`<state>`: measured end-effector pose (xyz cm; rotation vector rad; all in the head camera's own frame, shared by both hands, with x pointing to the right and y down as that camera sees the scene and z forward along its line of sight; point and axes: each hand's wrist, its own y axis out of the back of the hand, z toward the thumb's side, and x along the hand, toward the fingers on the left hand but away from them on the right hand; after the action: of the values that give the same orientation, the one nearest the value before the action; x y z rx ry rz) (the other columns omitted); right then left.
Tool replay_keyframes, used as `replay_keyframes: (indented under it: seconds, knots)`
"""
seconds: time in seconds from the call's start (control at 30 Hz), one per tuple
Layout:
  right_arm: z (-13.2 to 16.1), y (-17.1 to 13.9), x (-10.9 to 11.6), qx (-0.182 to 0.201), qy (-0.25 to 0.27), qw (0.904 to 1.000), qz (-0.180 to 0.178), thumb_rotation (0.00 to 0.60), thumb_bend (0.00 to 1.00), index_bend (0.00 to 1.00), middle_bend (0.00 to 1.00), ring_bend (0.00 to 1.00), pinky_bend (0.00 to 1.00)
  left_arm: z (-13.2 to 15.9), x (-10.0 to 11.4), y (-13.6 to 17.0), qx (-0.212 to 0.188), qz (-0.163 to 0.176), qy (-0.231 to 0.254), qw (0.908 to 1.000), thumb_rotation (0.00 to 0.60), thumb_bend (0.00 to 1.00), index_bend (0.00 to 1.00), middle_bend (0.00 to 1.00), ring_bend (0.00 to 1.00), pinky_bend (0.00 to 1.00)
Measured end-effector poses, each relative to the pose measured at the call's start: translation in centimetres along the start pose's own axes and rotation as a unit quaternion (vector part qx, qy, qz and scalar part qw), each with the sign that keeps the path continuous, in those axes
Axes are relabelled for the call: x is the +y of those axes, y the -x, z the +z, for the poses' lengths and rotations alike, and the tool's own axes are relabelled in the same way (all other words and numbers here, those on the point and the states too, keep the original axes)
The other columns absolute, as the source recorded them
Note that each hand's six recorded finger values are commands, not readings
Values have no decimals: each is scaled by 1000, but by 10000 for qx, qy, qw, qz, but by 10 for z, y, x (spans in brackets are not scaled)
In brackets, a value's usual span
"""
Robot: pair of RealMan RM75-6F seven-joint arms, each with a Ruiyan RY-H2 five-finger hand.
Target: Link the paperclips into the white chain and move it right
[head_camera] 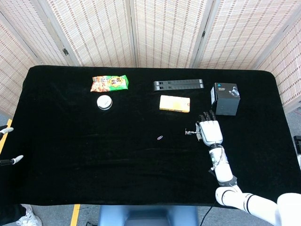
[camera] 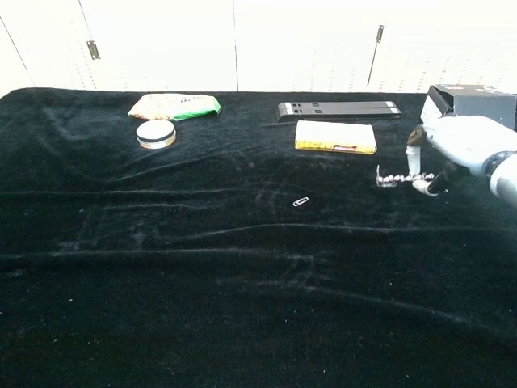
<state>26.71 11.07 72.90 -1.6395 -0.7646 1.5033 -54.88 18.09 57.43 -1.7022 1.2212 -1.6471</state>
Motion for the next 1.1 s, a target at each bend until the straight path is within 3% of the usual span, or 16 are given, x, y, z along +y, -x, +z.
replay_keyframes:
  seconds: [0.27, 0.7, 1.1]
  knots:
    - [-14, -42, 17, 60, 276, 9993, -224, 600, 436, 901, 255, 104, 0, 3, -1, 1, -24, 29, -83, 10000, 600, 173, 202, 134, 93, 0]
    - [-59, -147, -11, 16, 557, 9983, 144, 600, 442, 901, 253, 98, 0, 16, -8, 7, -108, 66, -311, 9994, 600, 173, 201, 134, 95, 0]
    - [-71, -167, -32, 141, 782, 9967, 191, 600, 443, 885, 221, 90, 0, 23, -14, 11, -149, 55, -475, 9987, 600, 173, 201, 134, 95, 0]
